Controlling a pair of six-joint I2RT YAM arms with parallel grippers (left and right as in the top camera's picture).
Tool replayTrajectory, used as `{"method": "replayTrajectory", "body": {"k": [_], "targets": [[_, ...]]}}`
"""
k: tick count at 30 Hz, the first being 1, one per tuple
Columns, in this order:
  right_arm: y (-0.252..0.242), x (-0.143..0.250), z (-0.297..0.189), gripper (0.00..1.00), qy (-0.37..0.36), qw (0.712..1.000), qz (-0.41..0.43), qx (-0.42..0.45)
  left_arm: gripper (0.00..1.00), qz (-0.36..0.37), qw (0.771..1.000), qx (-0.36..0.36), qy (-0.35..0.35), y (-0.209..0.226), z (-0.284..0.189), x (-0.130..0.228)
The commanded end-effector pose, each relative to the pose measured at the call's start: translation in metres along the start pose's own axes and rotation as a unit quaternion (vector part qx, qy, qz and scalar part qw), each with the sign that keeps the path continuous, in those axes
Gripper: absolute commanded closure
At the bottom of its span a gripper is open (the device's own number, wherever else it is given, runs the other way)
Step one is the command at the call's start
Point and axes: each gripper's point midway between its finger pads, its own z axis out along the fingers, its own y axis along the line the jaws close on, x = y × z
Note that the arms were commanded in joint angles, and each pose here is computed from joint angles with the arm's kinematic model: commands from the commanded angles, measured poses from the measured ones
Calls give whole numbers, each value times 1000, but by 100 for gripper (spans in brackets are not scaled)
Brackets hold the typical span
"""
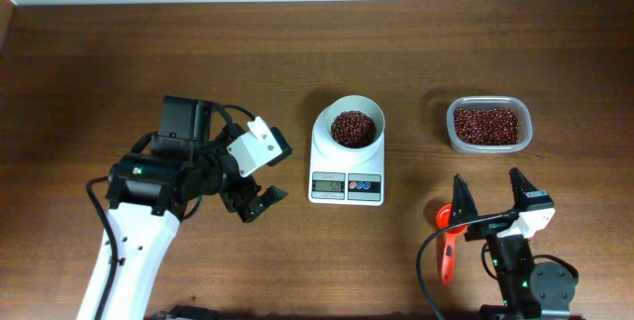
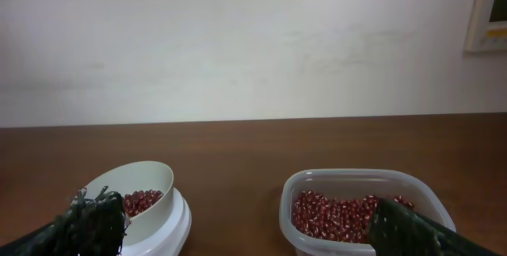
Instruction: Scoop and weigh 50g on scale
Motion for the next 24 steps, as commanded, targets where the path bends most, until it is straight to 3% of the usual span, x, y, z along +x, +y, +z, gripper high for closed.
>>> {"method": "replayTrajectory", "body": {"k": [1,11,15,19,24], "targets": [[-2,-1,0,1,-7,1000,1,1,1,7,1000,-8,-9,2,-6,-5],[-3,14,3,1,-2,1000,3,6,1,7,1000,-8,-9,2,-6,-5],[-6,39,2,1,48,999,12,13,1,7,1000,-8,-9,2,-6,-5],[-8,39,2,1,50,997,-51,16,1,7,1000,-8,-9,2,-6,-5],[-7,39,2,1,49,997,-51,14,1,7,1000,-8,-9,2,-6,-5]]}}
